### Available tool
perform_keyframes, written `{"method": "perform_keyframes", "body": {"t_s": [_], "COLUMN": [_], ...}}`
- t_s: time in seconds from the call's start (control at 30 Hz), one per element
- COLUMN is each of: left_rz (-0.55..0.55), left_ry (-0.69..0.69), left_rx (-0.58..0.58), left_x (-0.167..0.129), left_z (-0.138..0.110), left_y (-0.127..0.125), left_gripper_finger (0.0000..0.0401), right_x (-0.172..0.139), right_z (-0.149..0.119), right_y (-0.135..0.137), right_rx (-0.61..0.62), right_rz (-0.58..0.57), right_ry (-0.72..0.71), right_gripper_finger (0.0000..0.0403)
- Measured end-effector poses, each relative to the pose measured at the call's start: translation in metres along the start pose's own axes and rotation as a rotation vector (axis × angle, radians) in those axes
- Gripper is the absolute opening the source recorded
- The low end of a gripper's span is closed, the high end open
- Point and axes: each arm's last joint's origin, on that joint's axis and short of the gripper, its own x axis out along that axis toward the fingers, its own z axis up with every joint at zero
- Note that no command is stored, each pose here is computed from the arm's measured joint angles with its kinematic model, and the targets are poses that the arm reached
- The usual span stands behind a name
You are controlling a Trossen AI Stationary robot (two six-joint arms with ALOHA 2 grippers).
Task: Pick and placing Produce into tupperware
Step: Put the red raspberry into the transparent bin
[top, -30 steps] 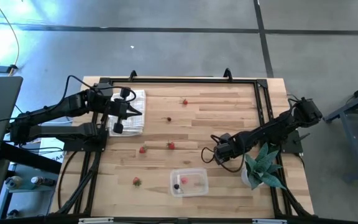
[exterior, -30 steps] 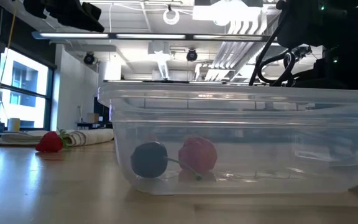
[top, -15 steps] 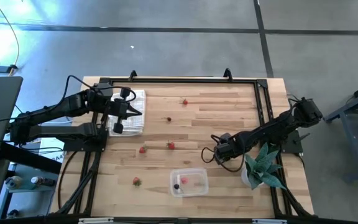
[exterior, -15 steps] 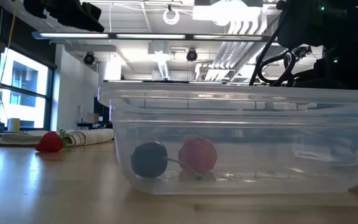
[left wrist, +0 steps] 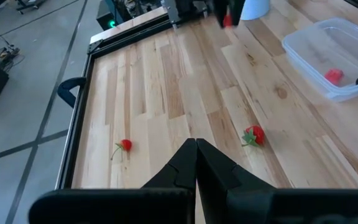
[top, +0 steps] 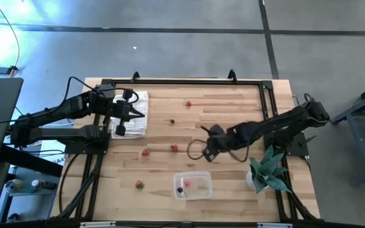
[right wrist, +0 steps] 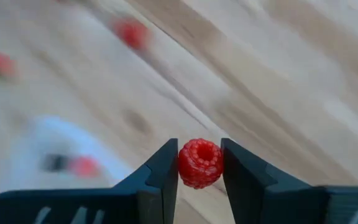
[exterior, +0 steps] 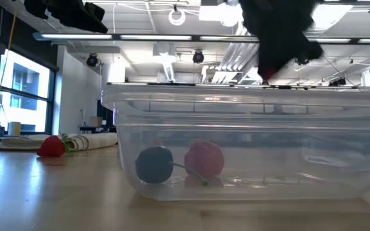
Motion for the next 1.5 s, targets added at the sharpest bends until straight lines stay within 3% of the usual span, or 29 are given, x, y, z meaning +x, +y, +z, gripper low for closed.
{"method": "perform_keyframes", "body": {"t_s": [0.3, 0.47, 0.57, 0.7, 0.8, 1.1, 1.3, 1.5], "left_rz": [0.0, 0.0, 0.0, 0.0, 0.0, 0.0, 0.0, 0.0], "left_ry": [0.0, 0.0, -0.001, 0.0, 0.0, 0.0, 0.0, -0.001], "left_rx": [0.0, 0.0, 0.0, 0.0, 0.0, 0.0, 0.0, 0.0], "left_x": [0.0, 0.0, 0.0, 0.0, 0.0, 0.0, 0.0, 0.0], "left_z": [0.0, 0.0, 0.0, 0.0, 0.0, 0.0, 0.0, 0.0], "left_y": [0.0, 0.0, 0.0, 0.0, 0.0, 0.0, 0.0, 0.0], "left_gripper_finger": [0.0001, 0.0001, 0.0001, 0.0001, 0.0001, 0.0001, 0.0001, 0.0001], "right_x": [-0.1, -0.112, -0.091, -0.04, -0.003, 0.075, 0.107, 0.128], "right_z": [0.063, 0.066, 0.055, 0.023, -0.004, -0.066, -0.08, -0.076], "right_y": [0.057, 0.097, 0.127, 0.152, 0.16, 0.16, 0.159, 0.156], "right_rx": [-0.218, -0.343, -0.441, -0.584, -0.661, -0.74, -0.749, -0.734], "right_rz": [0.303, 0.379, 0.391, 0.26, 0.151, -0.001, -0.026, -0.037], "right_ry": [-0.29, -0.332, -0.262, -0.063, 0.062, 0.346, 0.386, 0.39], "right_gripper_finger": [0.0094, 0.0094, 0.0094, 0.0094, 0.0094, 0.0094, 0.0094, 0.0094]}}
